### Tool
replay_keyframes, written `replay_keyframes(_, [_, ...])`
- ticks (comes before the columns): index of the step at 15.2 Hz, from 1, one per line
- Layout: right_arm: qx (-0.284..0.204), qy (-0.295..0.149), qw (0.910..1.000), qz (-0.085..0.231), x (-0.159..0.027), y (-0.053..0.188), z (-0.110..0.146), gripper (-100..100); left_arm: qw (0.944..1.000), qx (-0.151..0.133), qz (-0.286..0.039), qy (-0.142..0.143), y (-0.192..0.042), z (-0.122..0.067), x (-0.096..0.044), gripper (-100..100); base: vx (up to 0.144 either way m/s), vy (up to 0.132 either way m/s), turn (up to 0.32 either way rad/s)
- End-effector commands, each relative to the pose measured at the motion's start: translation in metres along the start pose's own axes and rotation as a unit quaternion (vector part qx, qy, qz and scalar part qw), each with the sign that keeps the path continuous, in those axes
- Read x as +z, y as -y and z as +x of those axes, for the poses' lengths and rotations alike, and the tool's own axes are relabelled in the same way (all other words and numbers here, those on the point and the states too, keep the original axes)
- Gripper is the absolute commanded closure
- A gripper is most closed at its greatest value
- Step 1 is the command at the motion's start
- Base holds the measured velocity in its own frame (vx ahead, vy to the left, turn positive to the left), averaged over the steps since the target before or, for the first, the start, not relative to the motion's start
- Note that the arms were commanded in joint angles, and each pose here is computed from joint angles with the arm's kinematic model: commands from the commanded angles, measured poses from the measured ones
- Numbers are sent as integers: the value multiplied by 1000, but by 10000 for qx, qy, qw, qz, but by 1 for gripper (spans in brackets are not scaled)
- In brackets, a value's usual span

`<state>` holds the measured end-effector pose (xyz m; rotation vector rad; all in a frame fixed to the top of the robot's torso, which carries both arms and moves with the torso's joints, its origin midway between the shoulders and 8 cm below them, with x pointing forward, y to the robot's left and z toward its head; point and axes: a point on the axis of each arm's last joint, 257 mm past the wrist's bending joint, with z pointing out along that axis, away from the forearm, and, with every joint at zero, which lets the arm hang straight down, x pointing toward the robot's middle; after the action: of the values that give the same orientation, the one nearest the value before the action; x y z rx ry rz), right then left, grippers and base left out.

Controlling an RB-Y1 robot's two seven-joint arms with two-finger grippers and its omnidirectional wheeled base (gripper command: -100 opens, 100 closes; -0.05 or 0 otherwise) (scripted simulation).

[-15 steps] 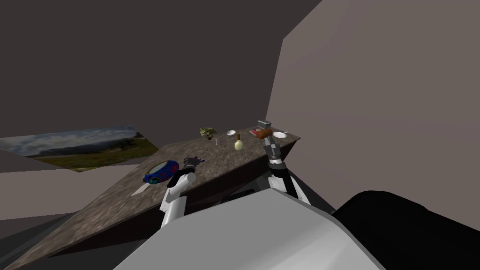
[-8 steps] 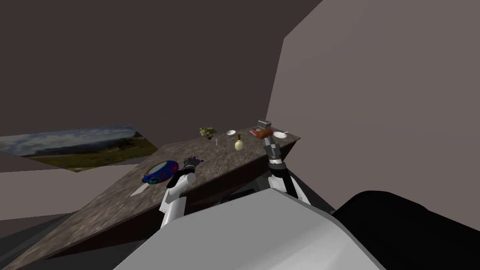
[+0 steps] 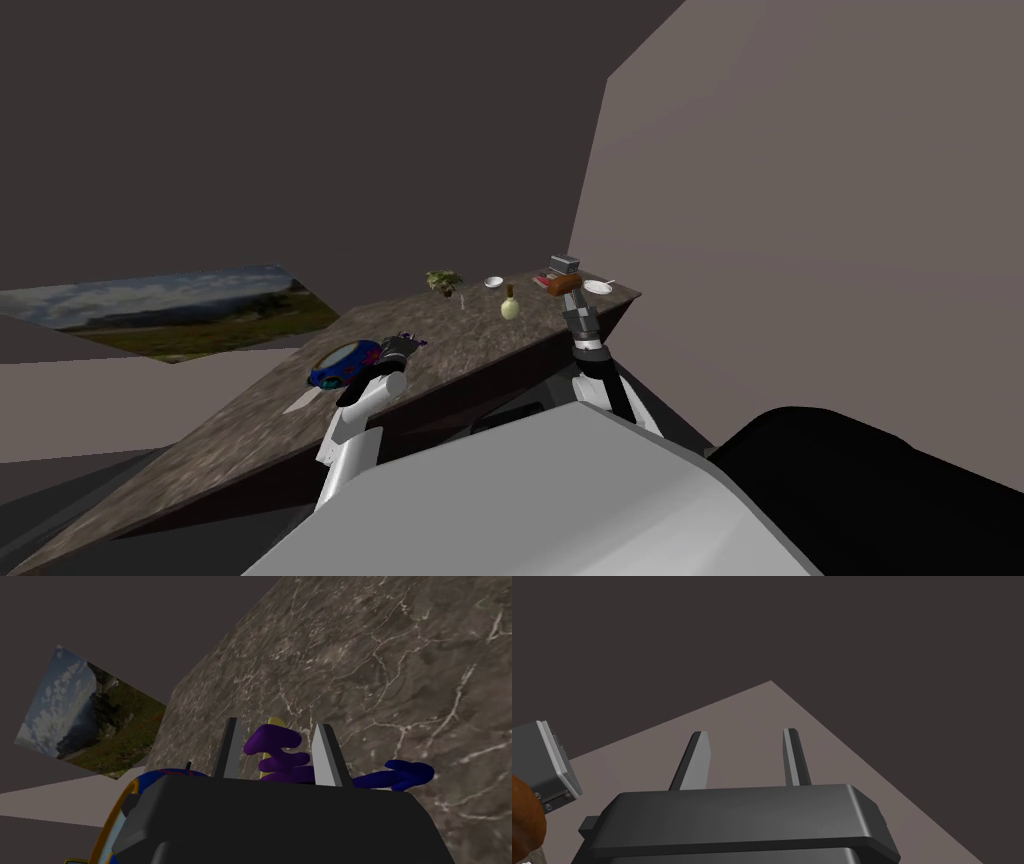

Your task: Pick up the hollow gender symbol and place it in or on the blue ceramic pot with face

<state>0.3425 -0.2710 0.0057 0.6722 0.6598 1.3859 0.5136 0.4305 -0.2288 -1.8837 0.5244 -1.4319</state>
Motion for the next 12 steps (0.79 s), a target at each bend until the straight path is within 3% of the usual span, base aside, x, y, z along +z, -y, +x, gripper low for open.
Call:
replay_keyframes(1, [0,0,10000,0,0,0,0,0,9999,95,101,-70,19,4,2,100,-14,64,2])
replay_keyframes(5, [-1,0,10000,0,0,0,0,0,9993,55,267,-265,55,25,-1,100,-25,107,-2])
replay_keyframes(12, [-1,0,10000,0,0,0,0,0,9979,-188,377,-489,81,51,-9,100,-32,123,3])
